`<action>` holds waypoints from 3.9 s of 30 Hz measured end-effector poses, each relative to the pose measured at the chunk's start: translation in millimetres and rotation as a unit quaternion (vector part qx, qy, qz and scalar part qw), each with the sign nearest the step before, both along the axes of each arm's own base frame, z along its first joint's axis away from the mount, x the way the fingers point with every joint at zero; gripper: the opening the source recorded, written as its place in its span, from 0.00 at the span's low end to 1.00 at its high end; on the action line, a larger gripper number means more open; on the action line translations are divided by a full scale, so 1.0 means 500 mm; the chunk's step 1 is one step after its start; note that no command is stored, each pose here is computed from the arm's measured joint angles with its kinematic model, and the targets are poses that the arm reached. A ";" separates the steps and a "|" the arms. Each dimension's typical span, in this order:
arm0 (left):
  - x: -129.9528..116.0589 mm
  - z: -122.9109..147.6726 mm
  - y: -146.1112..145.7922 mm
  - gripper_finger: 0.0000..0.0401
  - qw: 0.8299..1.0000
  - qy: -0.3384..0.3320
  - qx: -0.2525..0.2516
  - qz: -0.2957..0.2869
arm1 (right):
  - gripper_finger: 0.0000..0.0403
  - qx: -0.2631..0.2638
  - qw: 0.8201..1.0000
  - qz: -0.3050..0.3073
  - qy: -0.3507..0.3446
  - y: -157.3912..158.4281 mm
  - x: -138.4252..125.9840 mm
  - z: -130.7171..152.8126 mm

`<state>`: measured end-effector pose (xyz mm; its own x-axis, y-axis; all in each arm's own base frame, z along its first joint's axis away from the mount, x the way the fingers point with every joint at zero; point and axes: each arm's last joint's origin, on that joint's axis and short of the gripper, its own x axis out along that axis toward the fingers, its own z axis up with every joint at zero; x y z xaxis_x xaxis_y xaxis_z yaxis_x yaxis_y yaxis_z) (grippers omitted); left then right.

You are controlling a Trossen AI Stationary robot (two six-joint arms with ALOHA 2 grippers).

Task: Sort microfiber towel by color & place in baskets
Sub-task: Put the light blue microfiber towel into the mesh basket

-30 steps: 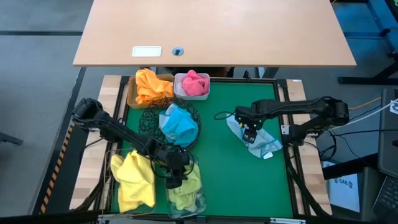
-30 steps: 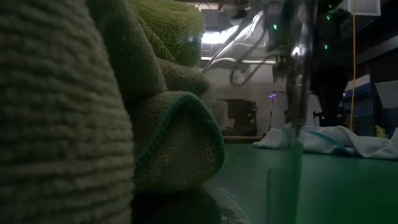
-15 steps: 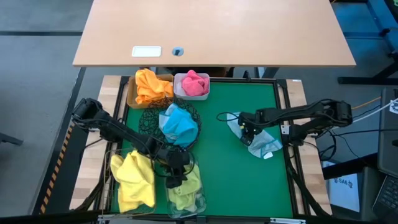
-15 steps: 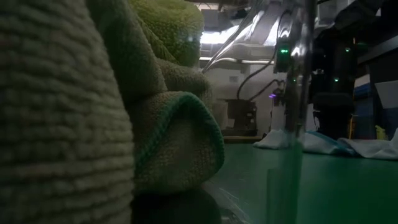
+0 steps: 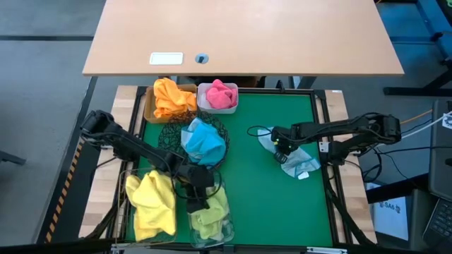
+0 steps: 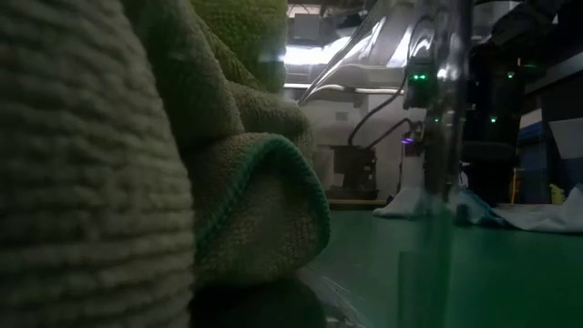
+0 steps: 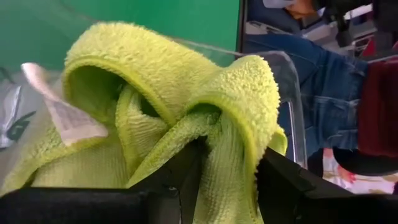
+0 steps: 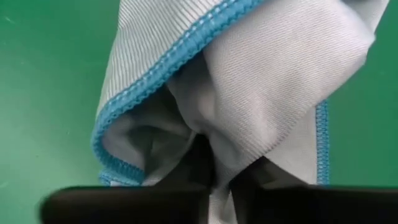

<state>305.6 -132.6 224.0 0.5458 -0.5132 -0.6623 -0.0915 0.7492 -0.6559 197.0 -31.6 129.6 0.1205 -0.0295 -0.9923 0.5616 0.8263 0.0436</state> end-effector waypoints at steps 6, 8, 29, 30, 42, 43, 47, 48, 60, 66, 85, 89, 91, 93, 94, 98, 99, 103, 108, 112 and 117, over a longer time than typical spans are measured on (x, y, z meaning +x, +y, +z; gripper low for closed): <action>-0.009 0.018 0.001 0.32 1.000 0.002 -0.018 0.013 | 0.09 0.001 1.000 0.002 0.000 0.000 0.000 0.000; -0.012 0.018 -0.004 0.32 0.999 0.010 -0.026 0.018 | 0.14 0.001 1.000 0.002 0.000 0.000 0.000 -0.001; -0.042 -0.002 -0.025 0.36 0.983 0.130 -0.042 0.126 | 0.10 0.005 1.000 0.002 0.000 0.001 0.000 -0.001; -0.043 -0.002 -0.025 0.36 0.982 0.138 -0.050 0.115 | 0.11 0.005 1.000 0.002 0.000 0.001 0.000 -0.001; -0.044 0.020 -0.003 0.36 0.975 0.147 -0.087 0.141 | 0.08 0.005 1.000 0.002 0.001 0.001 0.000 -0.001; -0.044 0.021 -0.002 0.36 0.975 0.146 -0.087 0.142 | 0.08 0.005 1.000 0.002 0.001 0.001 0.000 -0.001; -0.047 0.023 -0.010 0.36 0.976 0.151 -0.099 0.123 | 0.09 0.005 1.000 0.002 0.001 0.001 0.000 -0.001; -0.048 0.023 -0.011 0.36 0.976 0.154 -0.101 0.118 | 0.09 0.005 1.000 0.002 0.001 0.001 0.000 -0.001; -0.035 0.025 0.031 0.36 0.948 0.231 -0.188 0.113 | 0.09 0.005 1.000 0.002 0.001 0.001 0.000 -0.001; -0.029 0.029 0.052 0.36 0.952 0.220 -0.192 0.096 | 0.09 0.005 1.000 0.003 -0.010 0.001 -0.003 0.008; -0.118 0.198 0.157 0.36 0.985 -0.109 -0.020 0.133 | 0.09 0.079 0.981 0.072 -0.163 0.004 0.066 0.150; -0.159 0.235 0.183 0.36 0.973 -0.175 0.043 0.147 | 0.09 0.065 0.970 0.091 -0.217 -0.001 0.096 0.214; -0.179 0.249 0.196 0.36 0.965 -0.196 0.069 0.158 | 0.09 0.057 0.962 0.098 -0.247 -0.003 0.110 0.253; -0.202 0.262 0.209 0.36 0.959 -0.214 0.091 0.162 | 0.09 0.046 0.953 0.109 -0.278 -0.004 0.122 0.292; -0.212 0.268 0.215 0.36 0.956 -0.222 0.103 0.162 | 0.09 0.040 0.947 0.113 -0.297 -0.005 0.128 0.314; -0.256 0.285 0.236 0.36 0.942 -0.249 0.157 0.164 | 0.09 0.016 0.917 0.121 -0.381 -0.009 0.150 0.387; -0.266 0.290 0.241 0.36 0.937 -0.256 0.170 0.166 | 0.09 0.009 0.906 0.123 -0.405 -0.010 0.155 0.404; -0.306 0.300 0.257 0.36 0.919 -0.273 0.227 0.170 | 0.09 -0.020 0.850 0.147 -0.505 -0.012 0.179 0.454; -0.348 0.307 0.271 0.36 0.897 -0.285 0.300 0.157 | 0.09 -0.034 0.782 0.186 -0.593 -0.016 0.224 0.472; -0.373 0.308 0.280 0.36 0.880 -0.287 0.344 0.155 | 0.09 -0.042 0.746 0.199 -0.635 -0.021 0.269 0.460; -0.399 0.286 0.284 0.36 0.867 -0.293 0.375 0.144 | 0.09 -0.056 0.717 0.201 -0.666 -0.030 0.328 0.421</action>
